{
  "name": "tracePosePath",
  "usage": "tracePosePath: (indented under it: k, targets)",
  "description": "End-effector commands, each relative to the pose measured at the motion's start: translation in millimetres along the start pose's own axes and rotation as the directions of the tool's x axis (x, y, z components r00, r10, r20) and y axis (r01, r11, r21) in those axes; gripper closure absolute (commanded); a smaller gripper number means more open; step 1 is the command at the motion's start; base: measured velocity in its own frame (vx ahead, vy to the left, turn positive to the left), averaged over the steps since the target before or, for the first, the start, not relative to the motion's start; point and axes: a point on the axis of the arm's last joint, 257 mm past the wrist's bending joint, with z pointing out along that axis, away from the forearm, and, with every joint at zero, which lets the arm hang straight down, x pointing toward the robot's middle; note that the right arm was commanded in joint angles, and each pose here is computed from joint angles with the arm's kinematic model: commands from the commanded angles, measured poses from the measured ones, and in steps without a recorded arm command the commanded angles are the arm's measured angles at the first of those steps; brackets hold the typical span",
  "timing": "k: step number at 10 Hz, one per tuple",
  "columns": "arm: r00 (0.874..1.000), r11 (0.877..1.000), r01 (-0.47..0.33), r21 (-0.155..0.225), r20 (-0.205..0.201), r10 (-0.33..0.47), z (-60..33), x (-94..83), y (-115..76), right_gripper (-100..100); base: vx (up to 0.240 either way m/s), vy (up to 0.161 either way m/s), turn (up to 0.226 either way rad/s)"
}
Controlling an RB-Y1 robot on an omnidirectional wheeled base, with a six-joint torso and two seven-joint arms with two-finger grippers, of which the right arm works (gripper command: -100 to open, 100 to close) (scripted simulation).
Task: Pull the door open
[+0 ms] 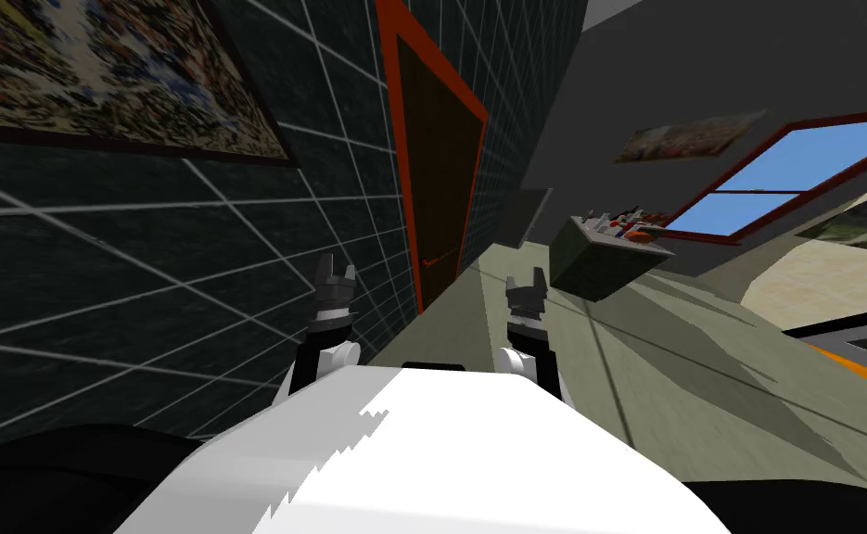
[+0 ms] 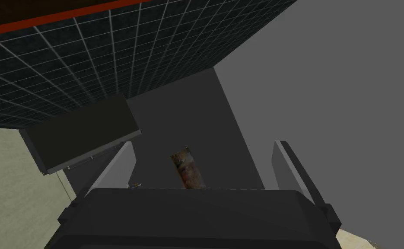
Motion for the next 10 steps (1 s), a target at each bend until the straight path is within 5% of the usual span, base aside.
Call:
tracePosePath:
  k: [1, 10]
  targets:
    - [1.000, 1.000, 0.000, 0.015, -0.006, 0.000, -0.8, 0.3, -12.3, -100, 0.033, -0.024, 0.261]
    - [0.999, 0.995, 0.004, 0.097, -0.038, 0.000, -6.9, 0.4, -81.5, -100, 0.049, -0.048, 0.196]
